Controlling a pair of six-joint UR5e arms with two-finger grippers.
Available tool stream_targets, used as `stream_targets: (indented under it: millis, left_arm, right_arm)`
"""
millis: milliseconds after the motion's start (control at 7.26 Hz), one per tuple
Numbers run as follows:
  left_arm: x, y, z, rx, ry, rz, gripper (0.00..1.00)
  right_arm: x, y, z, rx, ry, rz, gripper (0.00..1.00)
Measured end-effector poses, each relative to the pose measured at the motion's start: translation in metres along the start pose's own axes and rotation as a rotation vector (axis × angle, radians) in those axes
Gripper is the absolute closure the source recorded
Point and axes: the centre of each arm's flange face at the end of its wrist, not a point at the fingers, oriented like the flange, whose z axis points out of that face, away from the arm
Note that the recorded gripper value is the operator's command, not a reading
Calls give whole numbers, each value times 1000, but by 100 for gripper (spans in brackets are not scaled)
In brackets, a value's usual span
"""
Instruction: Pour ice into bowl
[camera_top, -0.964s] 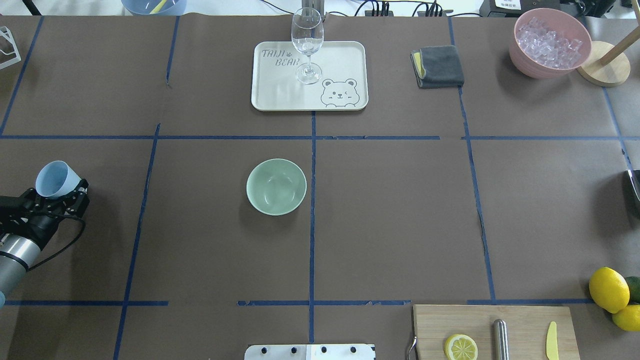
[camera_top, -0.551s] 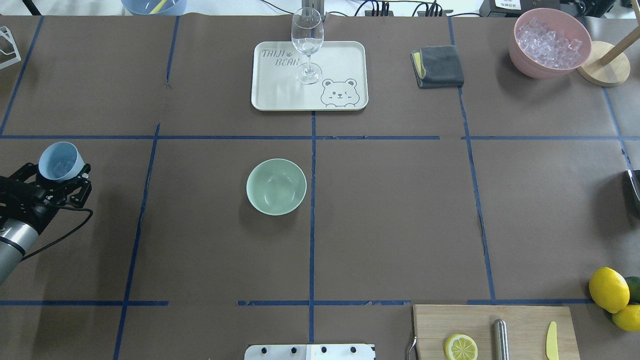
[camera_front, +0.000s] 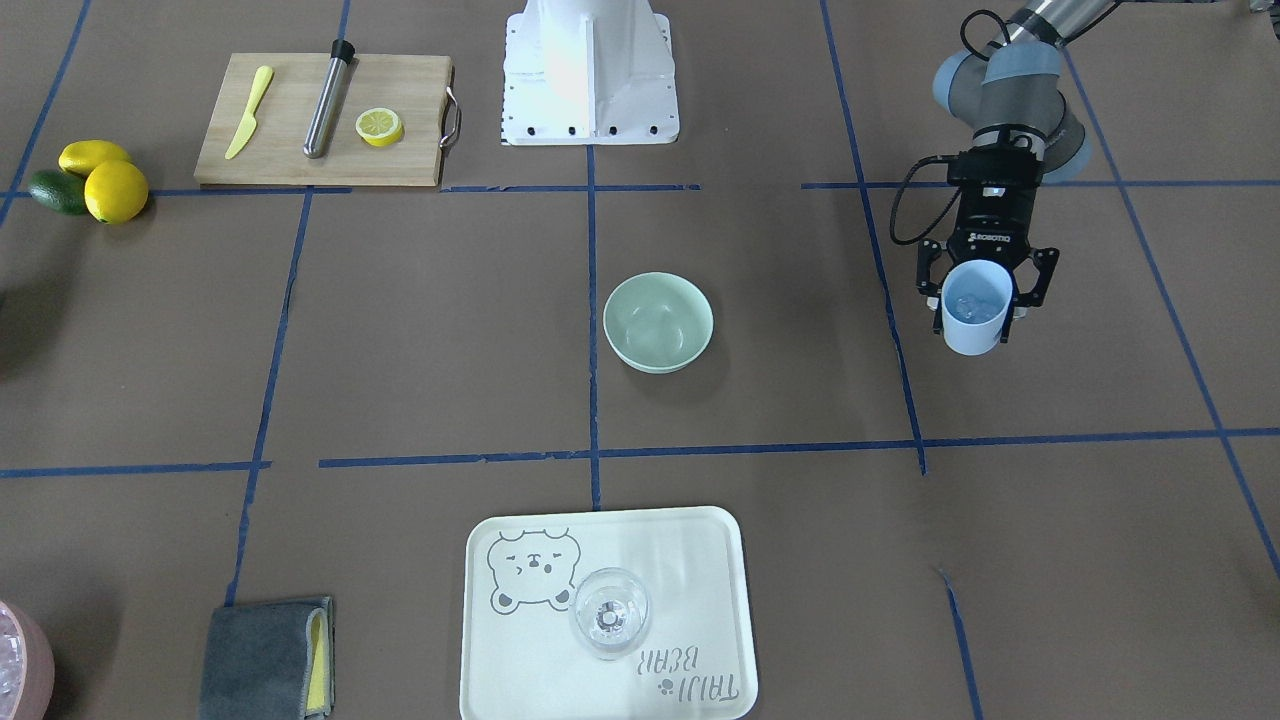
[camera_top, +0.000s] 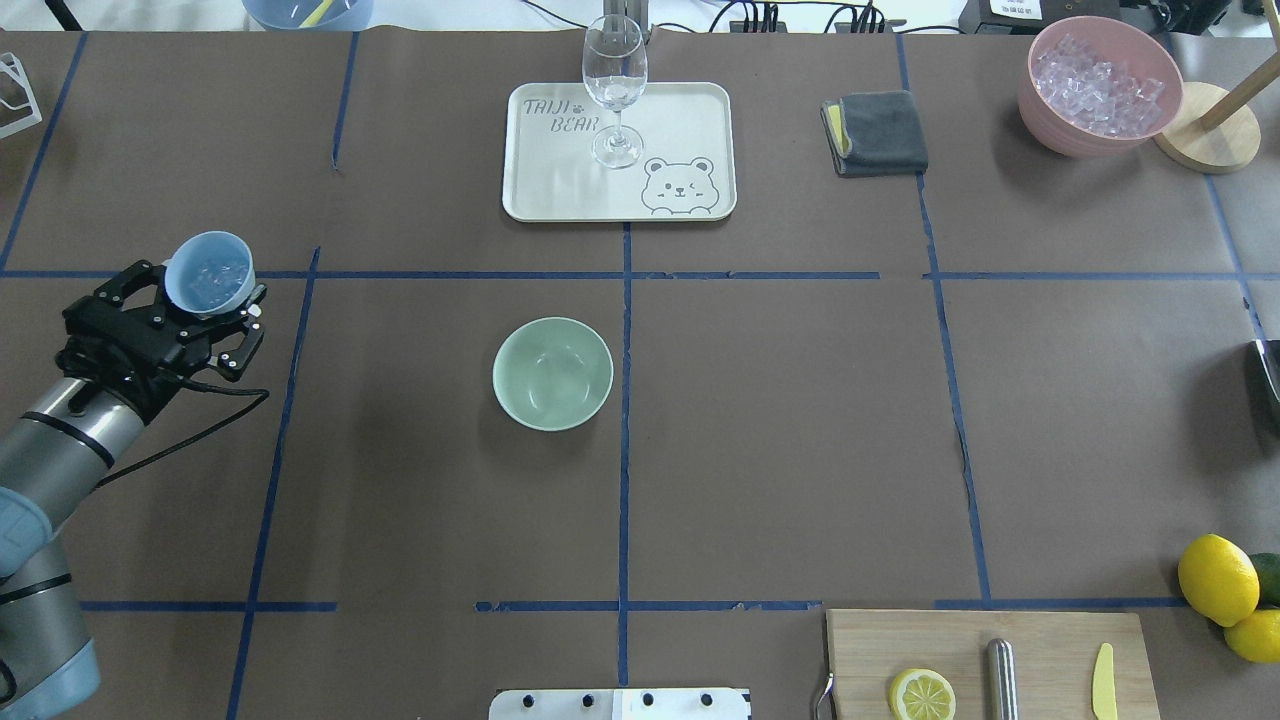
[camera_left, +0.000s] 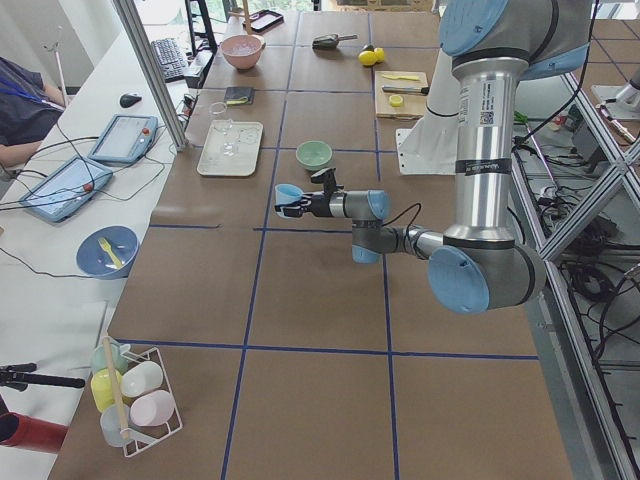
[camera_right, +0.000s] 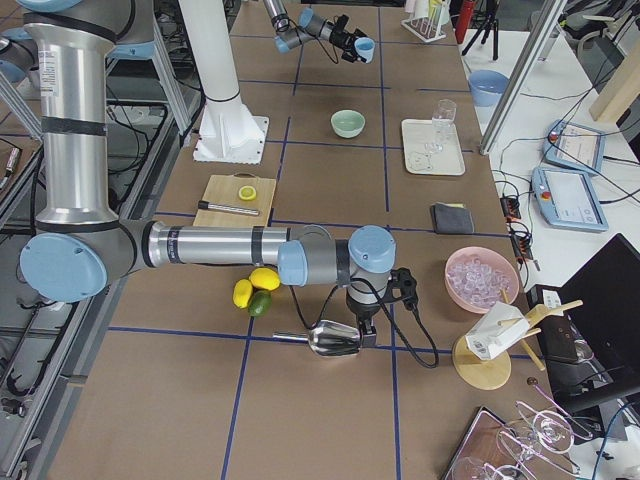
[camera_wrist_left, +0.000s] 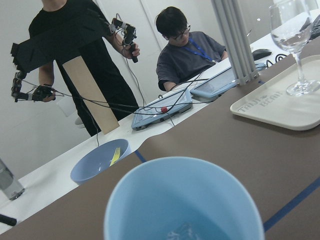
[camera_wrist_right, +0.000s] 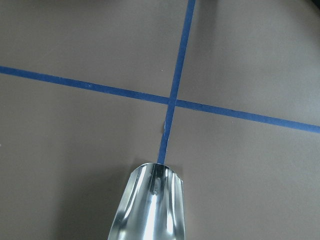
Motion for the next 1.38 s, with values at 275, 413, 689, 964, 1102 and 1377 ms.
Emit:
stream_targets:
  millis: [275, 413, 689, 964, 1102, 1377]
  left_arm:
    - [39, -31, 30, -32, 17, 113, 100]
    - [56, -47, 42, -27, 24, 202, 100]
    - [90, -72, 51, 4, 55, 374, 98]
    - [133, -96, 57, 7, 91, 536, 100]
    - [152, -100, 59, -13, 106, 578, 100]
    - [176, -101, 60, -59, 123, 637, 100]
  right_arm:
    - [2, 2, 0, 0, 2, 6, 0]
    - [5, 4, -1, 1, 3, 12, 0]
    - [10, 7, -3, 5, 5, 25, 0]
    - [15, 9, -4, 7, 6, 34, 0]
    - [16, 10, -5, 7, 7, 38, 0]
    - [21, 13, -6, 10, 8, 48, 0]
